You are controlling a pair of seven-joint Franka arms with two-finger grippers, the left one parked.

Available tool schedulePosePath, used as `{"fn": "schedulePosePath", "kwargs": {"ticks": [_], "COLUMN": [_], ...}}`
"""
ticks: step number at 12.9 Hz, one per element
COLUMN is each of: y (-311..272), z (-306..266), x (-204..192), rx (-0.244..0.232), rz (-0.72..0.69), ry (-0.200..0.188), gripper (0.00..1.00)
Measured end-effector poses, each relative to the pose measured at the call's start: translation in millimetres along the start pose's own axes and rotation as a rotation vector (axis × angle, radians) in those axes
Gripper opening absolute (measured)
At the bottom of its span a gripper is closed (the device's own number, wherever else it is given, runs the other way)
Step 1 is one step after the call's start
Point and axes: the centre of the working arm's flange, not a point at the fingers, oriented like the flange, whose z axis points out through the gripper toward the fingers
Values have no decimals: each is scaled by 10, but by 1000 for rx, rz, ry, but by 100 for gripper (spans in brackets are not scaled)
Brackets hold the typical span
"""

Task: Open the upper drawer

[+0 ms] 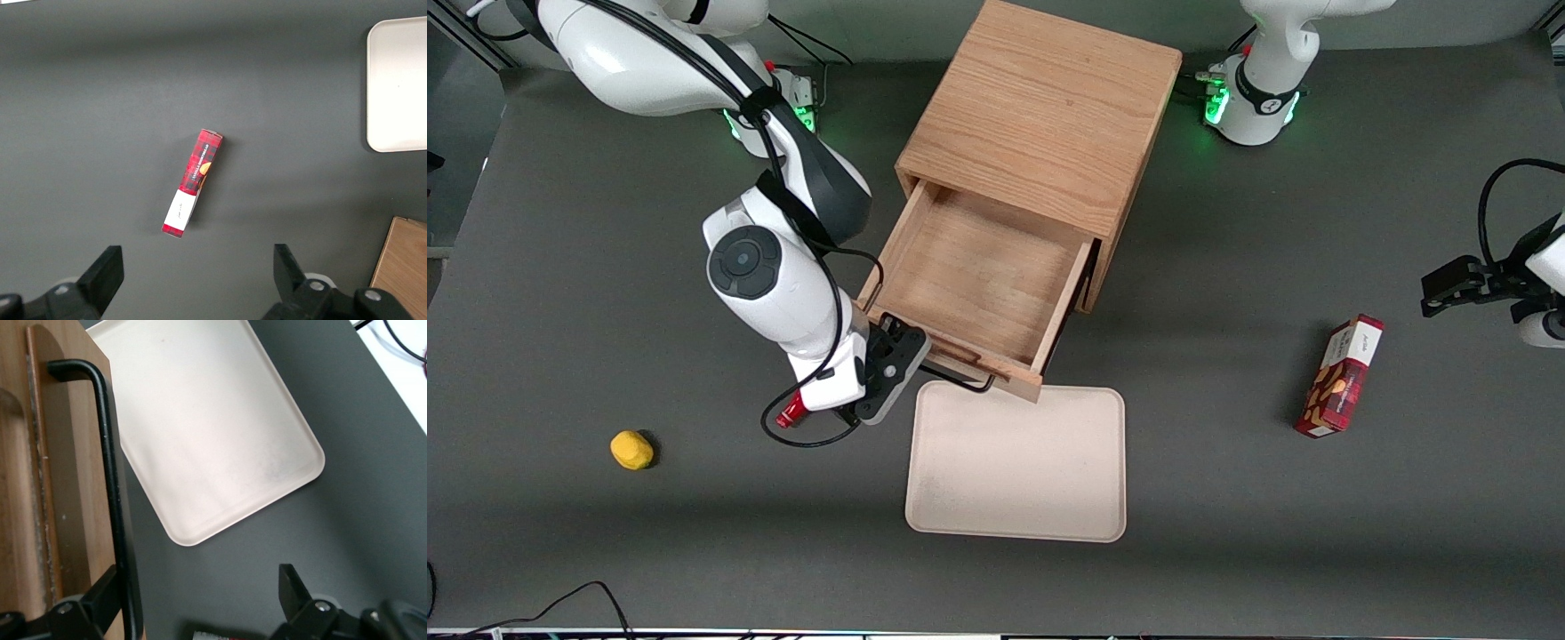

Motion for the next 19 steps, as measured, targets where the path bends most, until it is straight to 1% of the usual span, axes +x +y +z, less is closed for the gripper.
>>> {"fn": "schedulePosePath", "kwargs": {"ticks": [11,13,15,17,19], "y": [279,293,322,350,396], "z": [-14,-10,1,-110,-300], "x": [-35,-38,-41,11,38], "rx": [0,15,43,92,153], "rz": [43,59,90,144,203], "ry": [29,41,67,134,199], "gripper": [100,100,100,100,100]}}
